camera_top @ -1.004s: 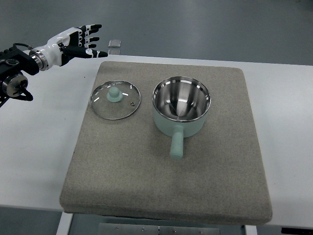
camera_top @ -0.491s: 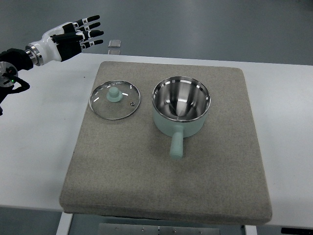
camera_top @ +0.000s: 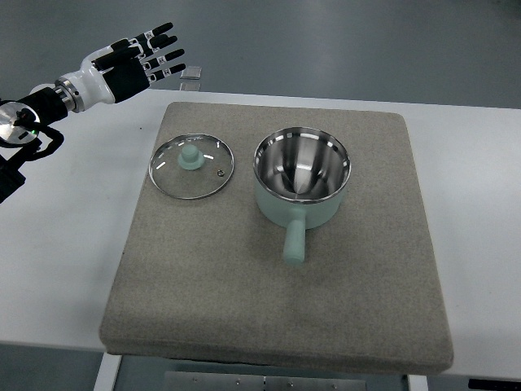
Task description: Place lid left of pot with left hand
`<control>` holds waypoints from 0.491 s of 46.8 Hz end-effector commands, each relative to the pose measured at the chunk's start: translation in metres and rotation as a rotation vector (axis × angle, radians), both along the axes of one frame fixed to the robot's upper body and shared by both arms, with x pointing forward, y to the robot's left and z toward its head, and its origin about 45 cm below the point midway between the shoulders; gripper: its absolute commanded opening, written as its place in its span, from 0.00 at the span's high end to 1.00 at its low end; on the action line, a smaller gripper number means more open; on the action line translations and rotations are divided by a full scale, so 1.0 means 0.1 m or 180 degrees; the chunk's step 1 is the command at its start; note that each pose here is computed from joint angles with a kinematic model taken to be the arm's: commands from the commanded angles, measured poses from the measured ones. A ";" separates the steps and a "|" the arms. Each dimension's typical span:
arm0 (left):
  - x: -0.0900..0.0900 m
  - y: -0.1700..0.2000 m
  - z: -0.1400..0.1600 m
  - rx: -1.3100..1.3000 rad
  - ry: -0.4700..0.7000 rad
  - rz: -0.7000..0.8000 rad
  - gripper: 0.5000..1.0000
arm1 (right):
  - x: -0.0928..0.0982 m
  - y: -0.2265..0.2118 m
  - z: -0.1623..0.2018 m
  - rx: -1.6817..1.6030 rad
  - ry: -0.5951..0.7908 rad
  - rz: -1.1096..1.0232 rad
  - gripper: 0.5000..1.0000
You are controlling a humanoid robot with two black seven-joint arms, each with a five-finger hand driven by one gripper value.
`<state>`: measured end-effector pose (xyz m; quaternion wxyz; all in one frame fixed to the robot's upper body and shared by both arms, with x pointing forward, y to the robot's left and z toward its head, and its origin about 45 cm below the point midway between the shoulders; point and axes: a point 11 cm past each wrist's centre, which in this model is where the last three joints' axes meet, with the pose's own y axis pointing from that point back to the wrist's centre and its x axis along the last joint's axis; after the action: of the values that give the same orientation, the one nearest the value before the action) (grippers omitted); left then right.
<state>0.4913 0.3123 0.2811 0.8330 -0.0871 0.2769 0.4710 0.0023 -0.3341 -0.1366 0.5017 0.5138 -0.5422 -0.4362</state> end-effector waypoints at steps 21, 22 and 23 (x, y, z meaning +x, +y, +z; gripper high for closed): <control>0.00 0.00 0.01 -0.0090 0.0007 0.0019 0.01 | -0.04 0.06 -0.01 0.0082 0.0025 -0.0022 0.15; 0.00 0.00 0.00 -0.0090 0.0012 0.0020 0.01 | -0.04 0.06 -0.01 0.0082 0.0025 -0.0022 0.15; 0.00 0.00 -0.01 -0.0088 0.0016 0.0023 0.01 | -0.04 0.06 -0.01 0.0082 0.0025 -0.0022 0.15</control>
<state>0.4916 0.3108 0.2819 0.8304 -0.0998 0.2842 0.4687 -0.0017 -0.3280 -0.1374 0.4957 0.5166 -0.5364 -0.4468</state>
